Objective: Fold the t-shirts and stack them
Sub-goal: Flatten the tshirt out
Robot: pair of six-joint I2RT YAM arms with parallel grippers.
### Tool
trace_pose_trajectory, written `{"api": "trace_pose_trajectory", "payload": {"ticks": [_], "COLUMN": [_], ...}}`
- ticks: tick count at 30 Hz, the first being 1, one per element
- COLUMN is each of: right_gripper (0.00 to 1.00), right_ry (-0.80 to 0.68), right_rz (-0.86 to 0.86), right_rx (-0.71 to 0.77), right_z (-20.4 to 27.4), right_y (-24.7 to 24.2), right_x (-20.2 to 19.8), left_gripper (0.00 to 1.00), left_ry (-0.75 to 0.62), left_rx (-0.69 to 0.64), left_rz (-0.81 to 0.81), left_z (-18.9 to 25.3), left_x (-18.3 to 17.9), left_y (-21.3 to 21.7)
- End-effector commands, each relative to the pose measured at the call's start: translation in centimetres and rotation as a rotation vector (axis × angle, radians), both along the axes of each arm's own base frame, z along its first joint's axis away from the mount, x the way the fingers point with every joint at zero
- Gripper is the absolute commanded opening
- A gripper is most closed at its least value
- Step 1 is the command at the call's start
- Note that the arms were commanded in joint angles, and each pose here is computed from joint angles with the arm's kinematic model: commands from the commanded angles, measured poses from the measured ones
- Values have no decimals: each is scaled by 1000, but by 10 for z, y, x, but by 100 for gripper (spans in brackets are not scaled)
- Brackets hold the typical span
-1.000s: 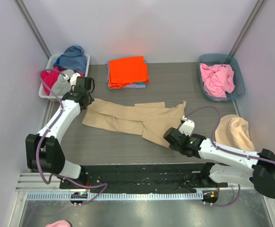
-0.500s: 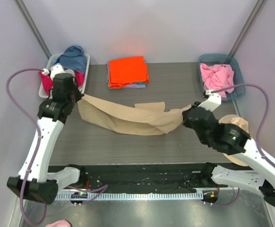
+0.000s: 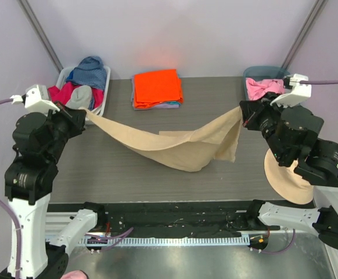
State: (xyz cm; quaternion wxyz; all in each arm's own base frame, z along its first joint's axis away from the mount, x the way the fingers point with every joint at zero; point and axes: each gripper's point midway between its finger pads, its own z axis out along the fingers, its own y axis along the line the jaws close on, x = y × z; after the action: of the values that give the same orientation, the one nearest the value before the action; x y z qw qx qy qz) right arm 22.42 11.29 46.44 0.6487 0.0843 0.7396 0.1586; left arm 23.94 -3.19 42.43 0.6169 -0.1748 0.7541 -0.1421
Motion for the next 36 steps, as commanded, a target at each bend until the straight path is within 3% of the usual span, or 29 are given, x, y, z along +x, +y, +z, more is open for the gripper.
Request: {"api": "trace_pose_trajectory", "payload": {"ticks": [1, 6, 10, 19, 25, 30, 36], "right_gripper": [1, 1, 1, 1, 1, 1, 1], "right_ry": [-29, 32, 99, 6, 14, 39, 143], "right_rz": [93, 233, 249, 246, 298, 251, 118], "right_rx": [71, 101, 46, -7, -30, -62, -113], "right_z": [19, -8, -14, 52, 59, 45, -29], "right_y": [-2, 6, 6, 26, 55, 55, 51], "right_x": [-18, -43, -48, -24, -12, -3, 14], "left_gripper": [0, 0, 0, 0, 0, 0, 0], "left_ry": [-100, -78, -12, 10, 5, 35, 80], "left_rx": [-34, -109, -130, -127, -104, -103, -99], "left_rz": [-121, -200, -189, -194, -182, -185, -168], "left_z": [30, 6, -26, -28, -24, -35, -53], "left_x": [-47, -83, -90, -80, -80, -74, -64], "left_y": [-13, -25, -24, -27, -23, -25, -25]}}
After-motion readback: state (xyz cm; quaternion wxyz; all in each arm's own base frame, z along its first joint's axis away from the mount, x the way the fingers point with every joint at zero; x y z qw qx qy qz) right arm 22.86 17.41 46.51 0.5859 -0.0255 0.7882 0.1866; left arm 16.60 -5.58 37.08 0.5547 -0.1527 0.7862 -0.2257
